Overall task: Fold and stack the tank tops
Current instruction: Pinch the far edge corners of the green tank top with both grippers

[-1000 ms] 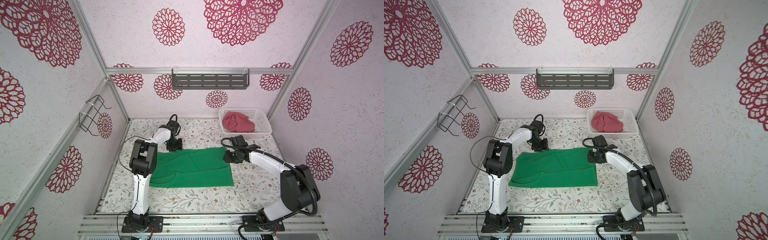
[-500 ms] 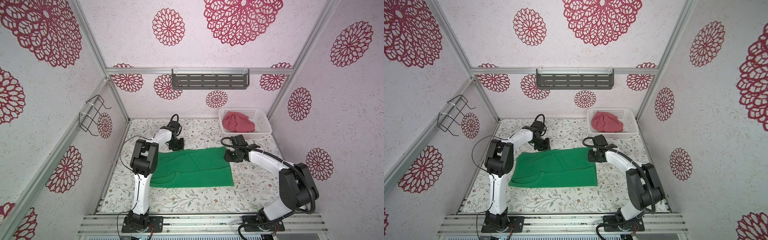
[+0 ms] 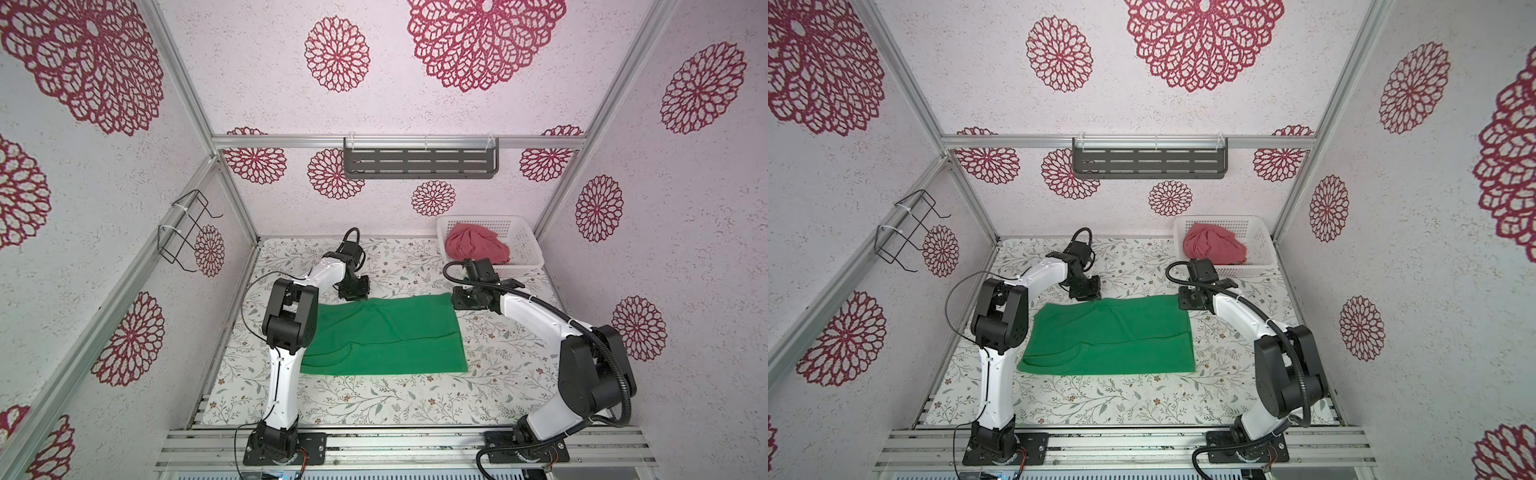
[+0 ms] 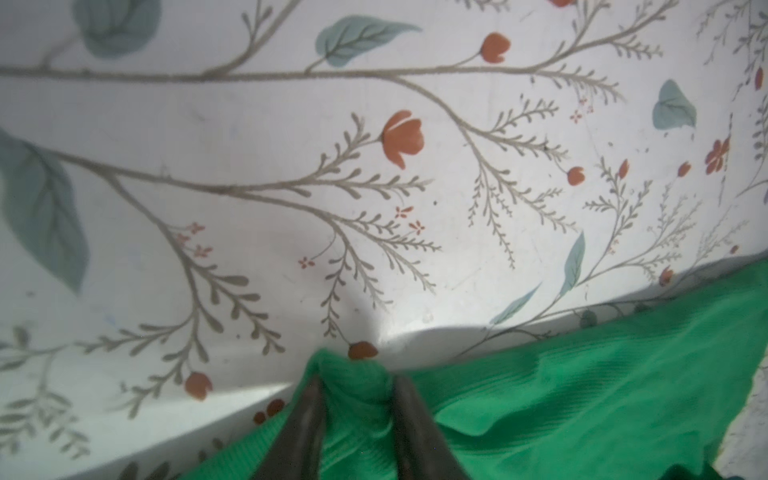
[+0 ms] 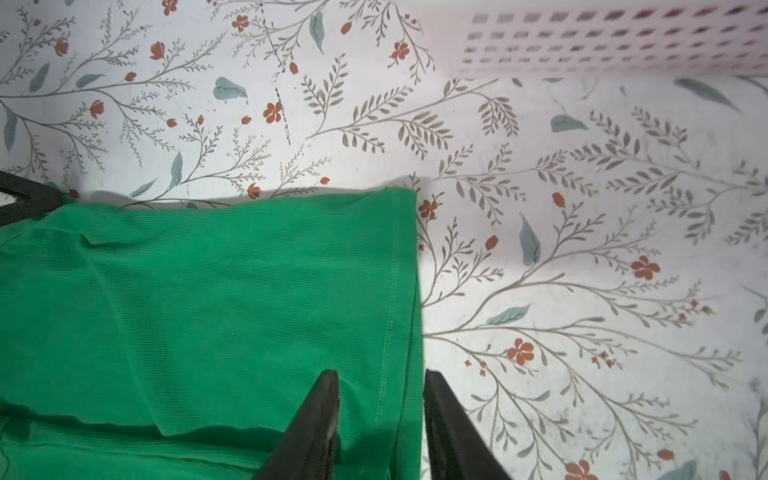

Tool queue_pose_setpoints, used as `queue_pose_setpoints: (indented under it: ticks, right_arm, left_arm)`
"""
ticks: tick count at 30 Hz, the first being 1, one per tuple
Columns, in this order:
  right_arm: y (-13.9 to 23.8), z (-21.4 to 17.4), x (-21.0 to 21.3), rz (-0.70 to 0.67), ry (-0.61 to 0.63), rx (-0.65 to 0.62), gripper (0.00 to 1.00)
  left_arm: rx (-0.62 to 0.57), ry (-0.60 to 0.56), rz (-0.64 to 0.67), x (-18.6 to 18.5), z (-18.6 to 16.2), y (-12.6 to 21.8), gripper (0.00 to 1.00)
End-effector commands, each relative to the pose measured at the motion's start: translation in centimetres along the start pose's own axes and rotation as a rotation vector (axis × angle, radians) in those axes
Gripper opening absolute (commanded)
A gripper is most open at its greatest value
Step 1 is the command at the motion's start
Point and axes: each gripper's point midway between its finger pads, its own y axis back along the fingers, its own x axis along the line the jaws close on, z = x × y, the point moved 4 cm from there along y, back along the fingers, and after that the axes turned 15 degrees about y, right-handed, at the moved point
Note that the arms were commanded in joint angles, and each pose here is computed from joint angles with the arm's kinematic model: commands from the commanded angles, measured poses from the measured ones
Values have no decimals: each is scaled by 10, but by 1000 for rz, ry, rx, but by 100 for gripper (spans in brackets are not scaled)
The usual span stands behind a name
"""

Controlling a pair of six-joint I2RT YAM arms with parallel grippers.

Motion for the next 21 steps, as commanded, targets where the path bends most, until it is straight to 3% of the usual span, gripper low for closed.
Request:
queue_pose_setpoints:
  ticks: [1, 7, 17, 21]
  right_arm:
    - [-13, 20, -7, -44, 74, -43, 37]
    - [-42, 36, -9, -59, 128, -45, 38]
    - [-67, 35, -16, -50, 112, -21, 39]
    - [-74, 30, -20, -50, 102, -6, 41]
  left_arm:
    - [-49, -42, 50, 3, 11, 5, 45]
    - [-65, -30, 26, -1, 21, 4, 45]
    - [14, -10, 3, 0, 3, -21, 38]
    - [23, -1, -8, 0, 1, -26, 29]
